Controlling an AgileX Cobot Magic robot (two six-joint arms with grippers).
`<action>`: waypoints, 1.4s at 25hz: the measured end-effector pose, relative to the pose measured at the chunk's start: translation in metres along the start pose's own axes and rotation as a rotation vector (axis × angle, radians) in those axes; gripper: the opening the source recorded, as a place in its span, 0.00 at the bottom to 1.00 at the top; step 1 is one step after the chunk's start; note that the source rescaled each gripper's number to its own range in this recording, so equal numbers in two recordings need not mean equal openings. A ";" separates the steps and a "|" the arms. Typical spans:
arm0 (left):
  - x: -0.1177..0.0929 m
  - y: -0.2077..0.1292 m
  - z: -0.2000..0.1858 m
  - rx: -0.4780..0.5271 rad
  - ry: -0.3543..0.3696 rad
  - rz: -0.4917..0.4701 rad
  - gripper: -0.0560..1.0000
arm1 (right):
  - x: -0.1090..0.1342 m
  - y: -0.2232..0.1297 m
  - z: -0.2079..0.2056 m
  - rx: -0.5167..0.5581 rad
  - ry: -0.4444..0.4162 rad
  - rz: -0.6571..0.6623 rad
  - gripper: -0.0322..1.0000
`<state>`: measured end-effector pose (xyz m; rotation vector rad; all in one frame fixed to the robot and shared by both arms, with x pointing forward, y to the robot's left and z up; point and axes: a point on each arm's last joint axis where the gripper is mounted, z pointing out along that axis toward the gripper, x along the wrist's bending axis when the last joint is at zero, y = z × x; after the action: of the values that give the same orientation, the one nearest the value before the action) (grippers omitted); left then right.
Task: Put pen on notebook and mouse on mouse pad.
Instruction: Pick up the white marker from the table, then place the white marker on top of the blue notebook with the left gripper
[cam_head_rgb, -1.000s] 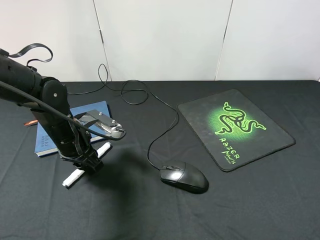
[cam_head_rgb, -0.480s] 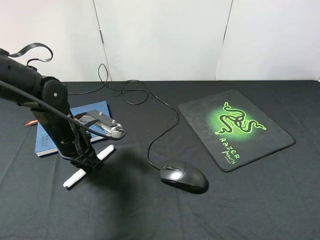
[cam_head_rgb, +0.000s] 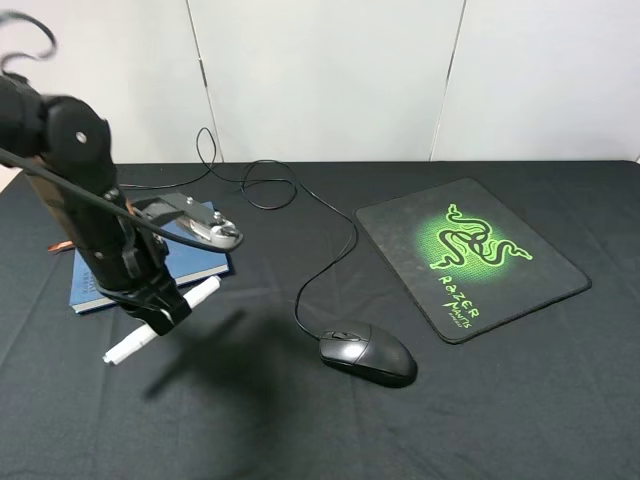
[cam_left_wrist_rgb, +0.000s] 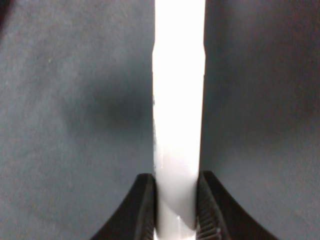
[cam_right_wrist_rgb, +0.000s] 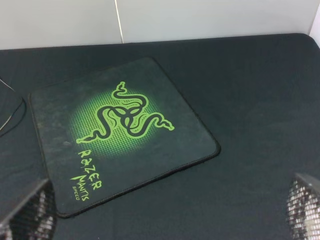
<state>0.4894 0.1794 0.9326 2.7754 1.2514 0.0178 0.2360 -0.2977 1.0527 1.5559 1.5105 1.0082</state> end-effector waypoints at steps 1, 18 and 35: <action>0.000 -0.002 -0.004 0.003 0.008 0.011 0.05 | 0.000 0.000 0.000 0.000 0.000 0.000 1.00; 0.022 -0.019 -0.031 0.087 0.177 0.133 0.05 | 0.000 0.000 0.000 0.000 0.000 0.000 1.00; 0.095 0.042 -0.004 0.064 0.202 0.073 0.05 | 0.000 0.000 0.000 0.000 0.001 0.000 1.00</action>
<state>0.5832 0.2228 0.9376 2.9348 1.2104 0.2758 0.2360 -0.2976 1.0527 1.5561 1.5107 1.0091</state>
